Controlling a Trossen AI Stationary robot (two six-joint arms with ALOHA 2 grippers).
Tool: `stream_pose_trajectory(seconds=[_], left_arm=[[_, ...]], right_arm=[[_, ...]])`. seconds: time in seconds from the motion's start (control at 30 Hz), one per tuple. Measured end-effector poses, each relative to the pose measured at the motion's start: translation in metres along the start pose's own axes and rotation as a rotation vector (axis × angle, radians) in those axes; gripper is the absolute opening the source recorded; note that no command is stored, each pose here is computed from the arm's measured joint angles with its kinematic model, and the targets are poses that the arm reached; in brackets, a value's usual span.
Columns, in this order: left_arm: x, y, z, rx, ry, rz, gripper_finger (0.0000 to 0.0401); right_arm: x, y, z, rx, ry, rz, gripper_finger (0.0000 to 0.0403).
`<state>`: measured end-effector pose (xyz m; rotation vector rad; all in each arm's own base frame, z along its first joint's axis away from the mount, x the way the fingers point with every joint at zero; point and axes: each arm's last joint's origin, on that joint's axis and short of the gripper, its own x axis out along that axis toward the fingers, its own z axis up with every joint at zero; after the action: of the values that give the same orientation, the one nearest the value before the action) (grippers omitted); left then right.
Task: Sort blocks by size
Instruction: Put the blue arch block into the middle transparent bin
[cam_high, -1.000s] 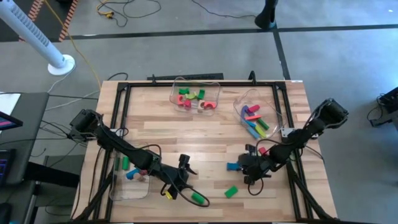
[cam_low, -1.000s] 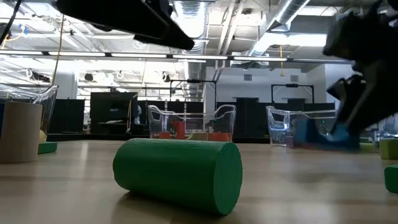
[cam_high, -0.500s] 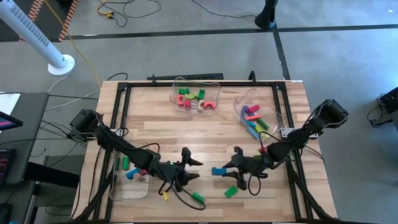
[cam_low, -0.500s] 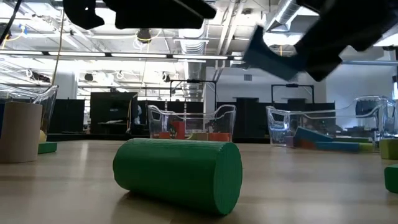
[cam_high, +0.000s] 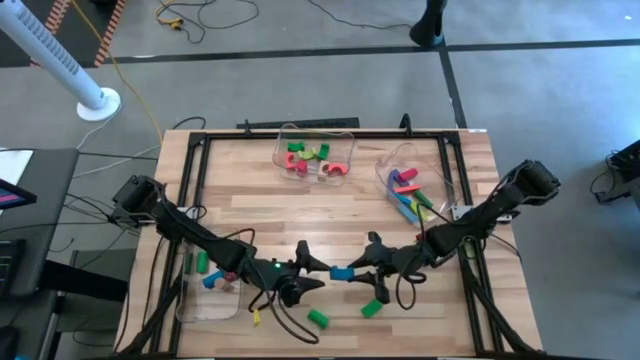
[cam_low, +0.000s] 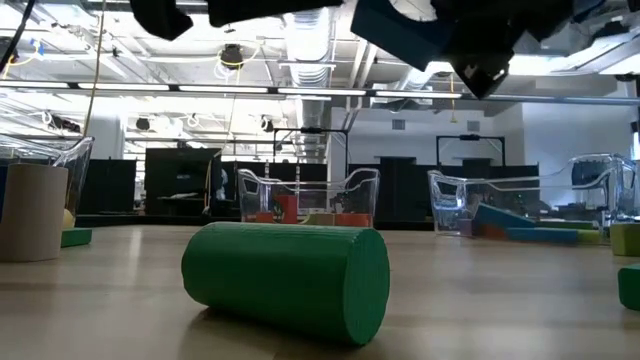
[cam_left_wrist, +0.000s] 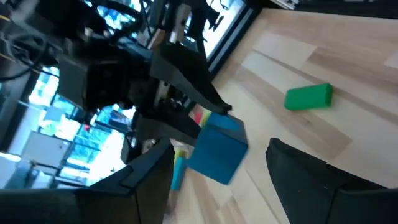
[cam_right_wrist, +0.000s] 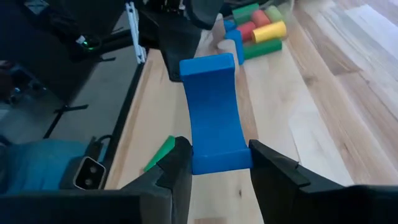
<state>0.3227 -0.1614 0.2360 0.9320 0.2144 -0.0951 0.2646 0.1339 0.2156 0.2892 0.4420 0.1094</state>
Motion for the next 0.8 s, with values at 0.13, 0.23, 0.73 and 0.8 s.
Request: stream_pose_trajectory(seconds=[0.13, 0.23, 0.73, 0.8], left_arm=[[0.003, 0.004, -0.003, 0.025, -0.01, 0.0, 0.0245], [0.005, 0.006, -0.005, 0.022, -0.021, -0.01, 0.0245], [0.007, 0.013, -0.006, 0.072, -0.052, 0.019, 0.0244], [0.007, 0.014, -0.007, 0.067, -0.048, 0.022, 0.0244]], right_arm=[[0.001, -0.002, 0.005, 0.005, -0.002, 0.012, 0.0164], [0.002, -0.002, 0.008, 0.004, -0.008, 0.011, 0.0164], [0.004, -0.008, 0.023, 0.019, -0.061, 0.051, 0.0164], [0.004, -0.009, 0.023, 0.02, -0.064, 0.049, 0.0164]])
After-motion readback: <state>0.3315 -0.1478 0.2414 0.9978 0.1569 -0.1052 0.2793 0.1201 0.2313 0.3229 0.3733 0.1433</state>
